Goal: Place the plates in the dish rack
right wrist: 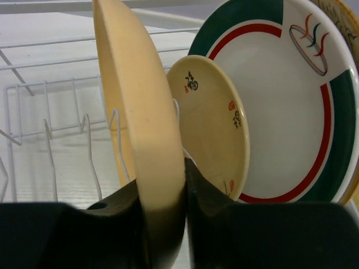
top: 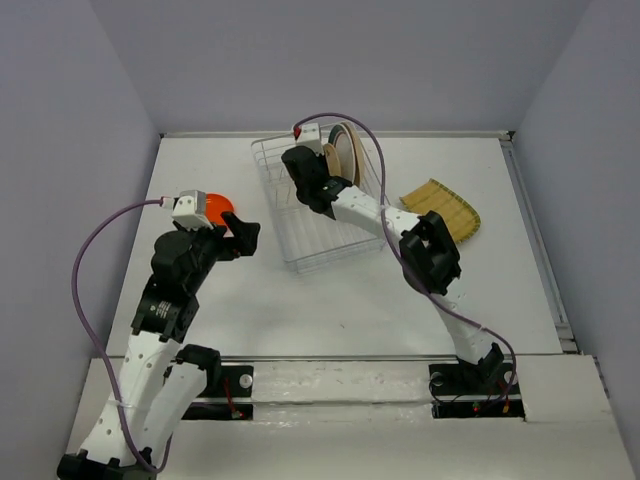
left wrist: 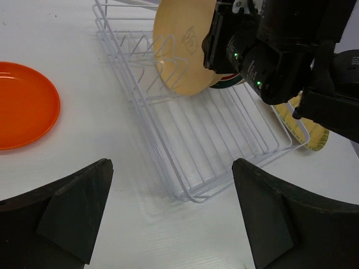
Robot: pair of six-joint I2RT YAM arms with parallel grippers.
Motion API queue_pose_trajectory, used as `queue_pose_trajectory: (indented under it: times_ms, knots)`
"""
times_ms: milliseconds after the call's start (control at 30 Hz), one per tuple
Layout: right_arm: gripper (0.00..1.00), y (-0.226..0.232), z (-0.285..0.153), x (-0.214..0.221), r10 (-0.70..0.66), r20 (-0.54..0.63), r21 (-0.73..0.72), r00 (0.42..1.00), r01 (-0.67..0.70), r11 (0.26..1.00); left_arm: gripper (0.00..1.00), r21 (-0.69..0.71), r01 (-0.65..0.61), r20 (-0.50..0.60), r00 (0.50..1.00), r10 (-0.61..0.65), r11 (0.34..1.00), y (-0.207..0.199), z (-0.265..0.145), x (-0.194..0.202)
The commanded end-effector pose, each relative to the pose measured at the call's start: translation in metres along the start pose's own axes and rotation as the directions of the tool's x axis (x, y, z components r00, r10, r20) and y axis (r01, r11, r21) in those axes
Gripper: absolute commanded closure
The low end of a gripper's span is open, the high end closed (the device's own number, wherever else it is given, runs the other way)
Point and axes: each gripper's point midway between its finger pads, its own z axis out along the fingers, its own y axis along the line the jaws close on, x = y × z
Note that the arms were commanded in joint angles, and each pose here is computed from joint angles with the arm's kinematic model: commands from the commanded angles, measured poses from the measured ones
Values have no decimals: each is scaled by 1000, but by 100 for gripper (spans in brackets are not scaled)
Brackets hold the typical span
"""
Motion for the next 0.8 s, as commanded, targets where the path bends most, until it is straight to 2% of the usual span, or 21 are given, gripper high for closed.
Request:
queue_pose_trajectory:
  times_ms: [0, 33, 133, 300, 333, 367, 400, 467, 533, 567, 600, 633, 667, 767]
  knots:
    - [64, 8, -11, -25, 104, 29, -48, 994, -103, 994, 1, -42, -3, 22, 1000, 4, 999, 10, 8, -8]
    - [54, 10, -13, -27, 107, 25, -68, 994, -105, 992, 1, -52, -2, 21, 1000, 3, 999, 12, 9, -8]
    - [37, 8, -25, -41, 121, 23, -118, 992, -117, 986, 1, -95, 13, 20, 1000, -12, 995, 23, 13, -9]
    - [24, 1, -57, -65, 131, 10, -229, 991, -126, 965, 1, -157, 57, -28, 998, -62, 986, 42, 25, 1]
    - [23, -7, -73, -83, 160, 28, -259, 987, -147, 955, 1, -168, 67, -31, 997, -73, 983, 46, 26, 1]
    - [22, -2, -80, -77, 142, 6, -313, 990, -133, 940, 1, -175, 73, -34, 996, -80, 982, 48, 27, 0]
    - [22, -10, -98, -95, 164, 25, -357, 986, -144, 923, 1, -184, 85, -30, 995, -92, 979, 50, 28, -3]
    - [21, -8, -118, -98, 173, 8, -446, 985, -151, 882, 1, -196, 97, -11, 995, -101, 976, 53, 30, -8]
    - [21, -7, -135, -80, 153, -36, -511, 988, -150, 846, 6, -240, 119, 12, 993, -120, 963, 61, 35, -14]
    - [21, -17, -153, -95, 194, -21, -539, 981, -175, 824, 9, -262, 129, 20, 992, -128, 956, 67, 37, -15]
    - [21, -15, -160, -75, 172, -57, -570, 984, -173, 803, 13, -294, 158, 23, 987, -158, 943, 76, 42, -13]
    - [21, -18, -169, -72, 176, -63, -592, 982, -179, 786, 16, -306, 180, 27, 983, -180, 935, 81, 45, -12]
    - [21, -24, -189, -85, 210, -38, -627, 977, -187, 756, 17, -328, 216, 49, 976, -211, 920, 92, 46, -14]
    - [21, -27, -206, -54, 179, -82, -661, 980, -188, 727, 19, -371, 332, 115, 943, -312, 867, 116, 56, -11]
